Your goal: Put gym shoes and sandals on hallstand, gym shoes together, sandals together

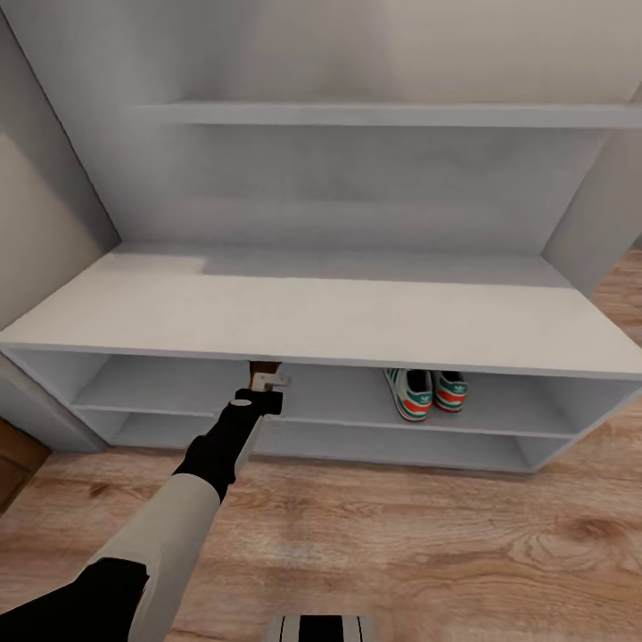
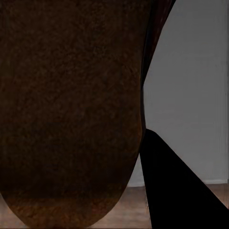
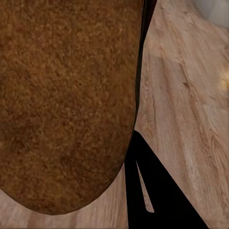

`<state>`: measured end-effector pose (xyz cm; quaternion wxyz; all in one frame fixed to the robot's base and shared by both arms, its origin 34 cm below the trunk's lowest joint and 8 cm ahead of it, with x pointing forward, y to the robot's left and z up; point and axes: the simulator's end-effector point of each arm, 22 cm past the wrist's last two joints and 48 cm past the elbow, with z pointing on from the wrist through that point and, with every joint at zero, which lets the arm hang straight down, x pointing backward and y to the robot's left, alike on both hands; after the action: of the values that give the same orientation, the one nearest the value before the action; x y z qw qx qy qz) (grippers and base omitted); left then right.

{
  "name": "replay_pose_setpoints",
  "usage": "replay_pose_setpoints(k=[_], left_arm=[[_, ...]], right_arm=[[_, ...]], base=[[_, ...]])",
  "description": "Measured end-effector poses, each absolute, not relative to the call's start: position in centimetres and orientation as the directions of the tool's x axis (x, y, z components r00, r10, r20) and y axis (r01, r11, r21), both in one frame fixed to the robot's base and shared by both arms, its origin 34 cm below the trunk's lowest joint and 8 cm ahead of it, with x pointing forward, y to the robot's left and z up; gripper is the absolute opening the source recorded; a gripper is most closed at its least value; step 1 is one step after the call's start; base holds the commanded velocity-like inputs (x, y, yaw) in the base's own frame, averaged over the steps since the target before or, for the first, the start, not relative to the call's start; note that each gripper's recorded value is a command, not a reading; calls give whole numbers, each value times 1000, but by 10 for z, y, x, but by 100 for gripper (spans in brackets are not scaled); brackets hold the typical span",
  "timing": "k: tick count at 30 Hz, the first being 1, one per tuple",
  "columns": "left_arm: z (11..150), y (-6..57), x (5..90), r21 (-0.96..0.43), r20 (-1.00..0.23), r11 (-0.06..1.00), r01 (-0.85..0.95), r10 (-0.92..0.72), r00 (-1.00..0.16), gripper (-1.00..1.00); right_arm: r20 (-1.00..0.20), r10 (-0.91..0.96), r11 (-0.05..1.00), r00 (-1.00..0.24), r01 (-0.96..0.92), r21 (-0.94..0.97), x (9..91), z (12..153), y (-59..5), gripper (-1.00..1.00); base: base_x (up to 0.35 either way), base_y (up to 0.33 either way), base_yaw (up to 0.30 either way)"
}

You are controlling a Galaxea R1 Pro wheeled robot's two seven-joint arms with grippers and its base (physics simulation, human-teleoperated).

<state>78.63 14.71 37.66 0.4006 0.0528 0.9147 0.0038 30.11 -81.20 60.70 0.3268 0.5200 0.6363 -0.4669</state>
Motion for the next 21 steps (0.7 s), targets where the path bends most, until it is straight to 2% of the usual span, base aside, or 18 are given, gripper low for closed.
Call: replay_pose_setpoints(k=[5, 13, 21], left_arm=[[377, 147, 786, 50, -732, 994, 93, 100, -674, -100], [376, 147, 786, 49, -732, 994, 93, 99, -674, -100], [376, 148, 786, 50, -732, 994, 92, 99, -674, -100]], right_arm=[[-901, 357, 23, -246, 967, -254, 301, 607, -812, -100], [-901, 356, 23, -247, 967, -255, 301, 607, -812, -100], [-901, 357, 23, -246, 967, -255, 301, 607, -812, -100]], base=[[156, -30, 0], [30, 4, 0], [60, 257, 0]])
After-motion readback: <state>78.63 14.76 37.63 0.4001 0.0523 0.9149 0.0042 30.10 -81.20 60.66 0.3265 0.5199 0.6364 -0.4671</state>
